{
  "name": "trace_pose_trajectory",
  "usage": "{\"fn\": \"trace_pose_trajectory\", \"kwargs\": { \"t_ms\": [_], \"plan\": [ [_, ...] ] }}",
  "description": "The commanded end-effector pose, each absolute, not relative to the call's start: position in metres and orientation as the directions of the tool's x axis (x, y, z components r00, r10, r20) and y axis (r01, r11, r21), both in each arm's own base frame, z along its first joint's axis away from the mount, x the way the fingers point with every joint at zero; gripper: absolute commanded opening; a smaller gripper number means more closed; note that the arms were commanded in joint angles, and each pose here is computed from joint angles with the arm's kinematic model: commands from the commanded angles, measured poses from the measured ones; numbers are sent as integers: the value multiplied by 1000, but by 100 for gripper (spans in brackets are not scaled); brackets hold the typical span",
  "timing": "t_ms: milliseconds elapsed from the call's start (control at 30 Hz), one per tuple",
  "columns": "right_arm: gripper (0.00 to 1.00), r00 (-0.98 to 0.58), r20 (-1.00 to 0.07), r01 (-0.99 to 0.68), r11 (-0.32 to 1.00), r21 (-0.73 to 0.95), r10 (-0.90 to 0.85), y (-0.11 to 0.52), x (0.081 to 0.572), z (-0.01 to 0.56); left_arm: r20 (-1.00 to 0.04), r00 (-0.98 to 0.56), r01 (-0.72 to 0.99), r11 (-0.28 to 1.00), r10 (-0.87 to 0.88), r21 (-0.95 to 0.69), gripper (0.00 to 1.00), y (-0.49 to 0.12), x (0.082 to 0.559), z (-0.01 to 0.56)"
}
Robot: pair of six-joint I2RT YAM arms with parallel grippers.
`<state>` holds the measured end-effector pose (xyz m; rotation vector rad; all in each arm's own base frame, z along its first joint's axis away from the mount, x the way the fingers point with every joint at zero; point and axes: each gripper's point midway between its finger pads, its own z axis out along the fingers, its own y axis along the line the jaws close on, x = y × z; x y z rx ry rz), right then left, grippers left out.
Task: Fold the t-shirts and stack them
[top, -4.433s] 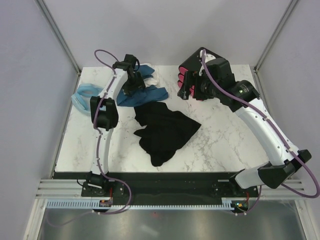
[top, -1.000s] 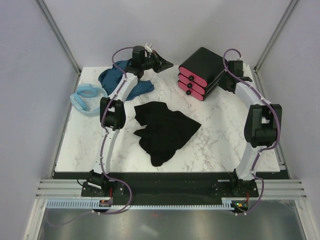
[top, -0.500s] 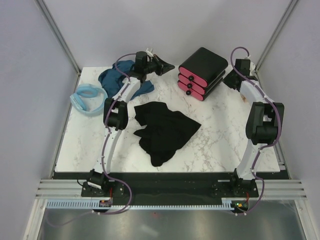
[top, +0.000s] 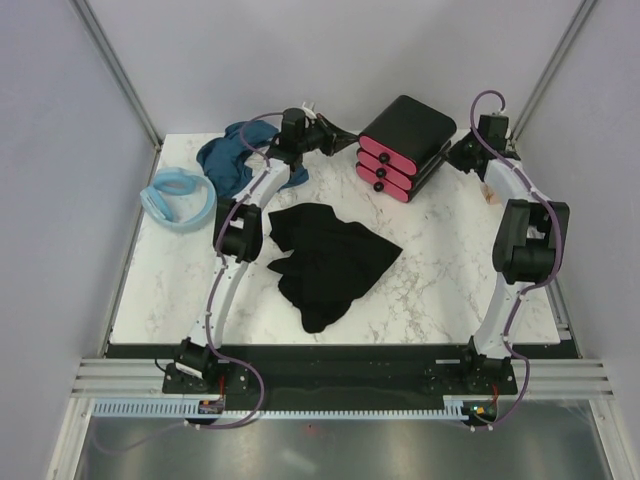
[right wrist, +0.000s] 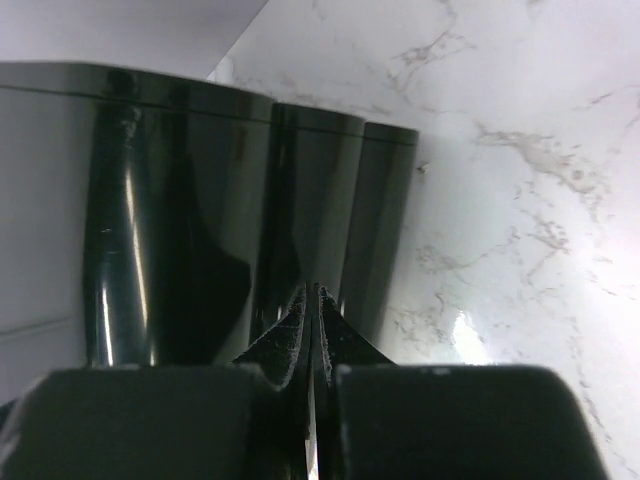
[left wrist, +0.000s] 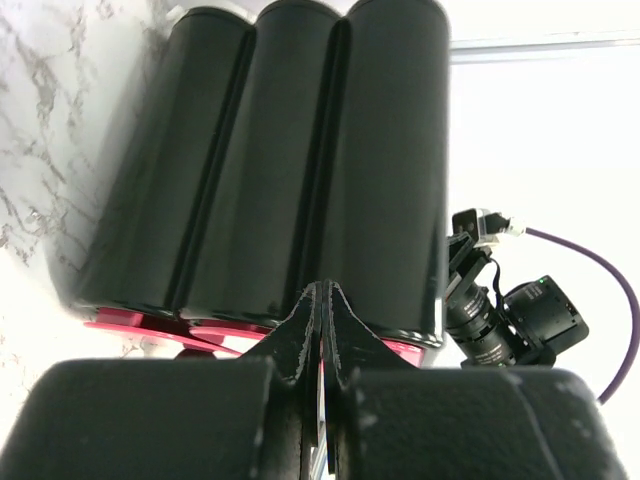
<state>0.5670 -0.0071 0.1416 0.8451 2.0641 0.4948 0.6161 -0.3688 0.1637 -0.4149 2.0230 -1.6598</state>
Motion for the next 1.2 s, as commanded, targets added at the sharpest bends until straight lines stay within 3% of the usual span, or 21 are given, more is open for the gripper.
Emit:
{"fn": "trace_pose_trajectory", "kwargs": {
  "t_ms": [0,567,733,1167],
  "plan": [
    [0,-467,-536,296,695,655,703,24,583,149,-195,-853,127,169,-484,-977,2,-387,605,184],
    [0,-645,-496,168,741,650,582,112,592,117,-222,-918,164,196,-329,-967,2,-414,562,183],
    [0,-661,-488,174,749,639,570,121,579,114,-253,-934,198,226,-251,-954,2,-422,540,181],
    [0,-748,-454,147,788,598,485,155,529,105,-200,-973,169,233,-114,-958,2,-440,497,173]
  ]
}}
